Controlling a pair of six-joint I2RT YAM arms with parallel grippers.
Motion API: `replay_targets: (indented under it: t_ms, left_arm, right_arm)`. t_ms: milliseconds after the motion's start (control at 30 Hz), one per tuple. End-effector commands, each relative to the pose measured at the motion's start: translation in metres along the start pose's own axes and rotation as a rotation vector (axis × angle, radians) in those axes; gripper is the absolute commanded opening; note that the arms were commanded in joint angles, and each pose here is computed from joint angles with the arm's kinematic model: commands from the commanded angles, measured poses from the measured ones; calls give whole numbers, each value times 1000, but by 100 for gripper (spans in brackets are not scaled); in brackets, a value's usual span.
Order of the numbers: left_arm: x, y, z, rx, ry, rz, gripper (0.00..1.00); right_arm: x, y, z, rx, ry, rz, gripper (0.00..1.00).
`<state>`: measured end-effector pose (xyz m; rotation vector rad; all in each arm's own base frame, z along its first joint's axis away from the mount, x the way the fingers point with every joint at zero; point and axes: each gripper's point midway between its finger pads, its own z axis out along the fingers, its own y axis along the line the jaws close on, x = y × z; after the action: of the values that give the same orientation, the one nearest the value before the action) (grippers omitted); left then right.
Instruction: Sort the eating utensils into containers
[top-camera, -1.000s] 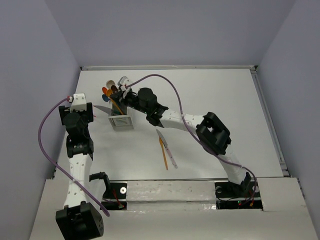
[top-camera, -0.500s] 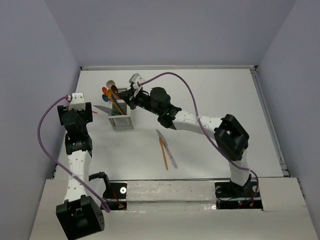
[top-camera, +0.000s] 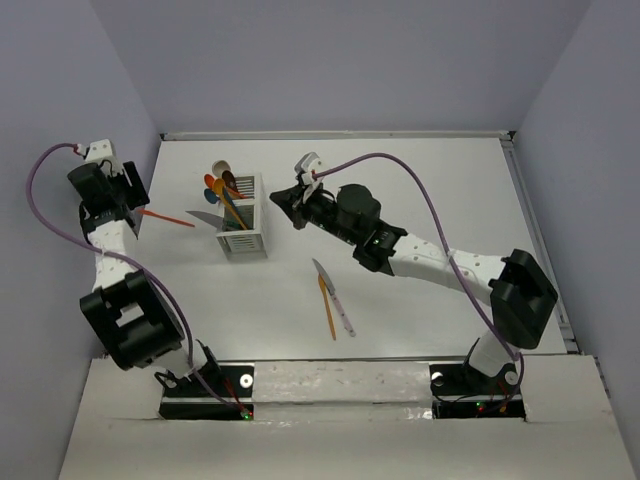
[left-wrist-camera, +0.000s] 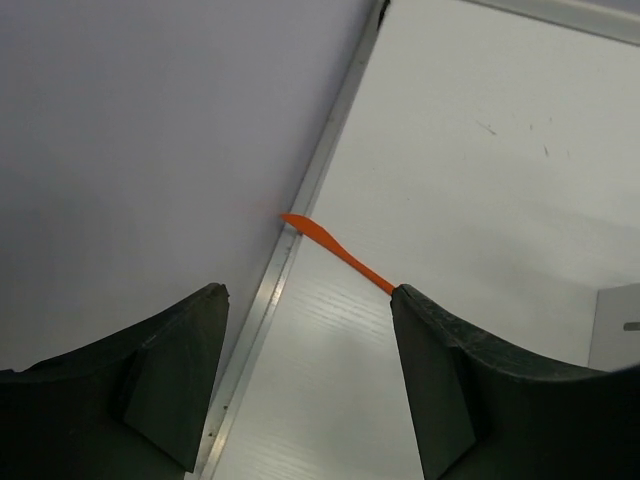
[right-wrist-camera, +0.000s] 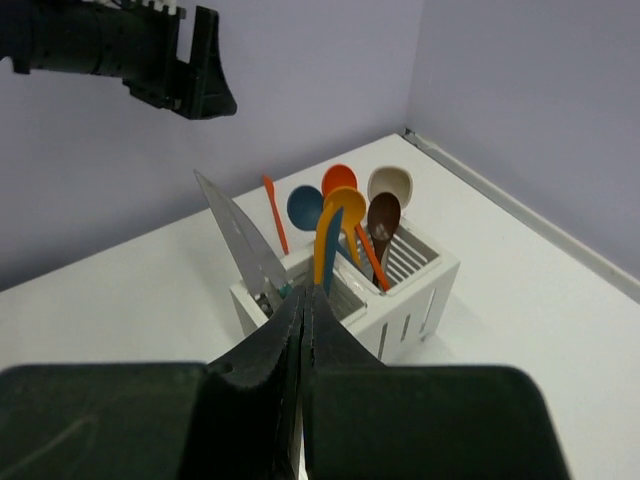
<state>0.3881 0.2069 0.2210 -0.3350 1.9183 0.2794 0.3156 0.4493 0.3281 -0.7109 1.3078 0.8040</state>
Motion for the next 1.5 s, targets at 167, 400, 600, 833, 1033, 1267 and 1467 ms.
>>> replay_targets:
  t_ms: [167, 400, 600, 833, 1033, 1267, 1467]
  left_arm:
    - [51, -54, 64, 108, 264, 44, 77]
    - [101, -58, 99, 79, 435, 24, 75]
    - [127, -53, 98, 43, 455, 29, 82]
    - [157, -57, 97, 53, 514, 5, 87]
    - [179, -60, 106, 66, 567, -1, 85]
    - [177, -59, 120, 68, 572, 15, 84]
    - [179, -59, 124, 72, 594, 25, 70]
  right_arm:
    - [7, 0, -34, 32, 60, 25, 0]
    - [23, -1, -47, 60, 112, 19, 1]
    - [31, -4, -55, 76, 137, 13, 1]
    - [39, 0, -61, 72, 163, 13, 3]
    - [36, -2, -66, 80, 163, 12, 4]
    - [40, -7, -75, 109, 188, -5, 4]
    - [43, -5, -78, 108, 198, -10, 4]
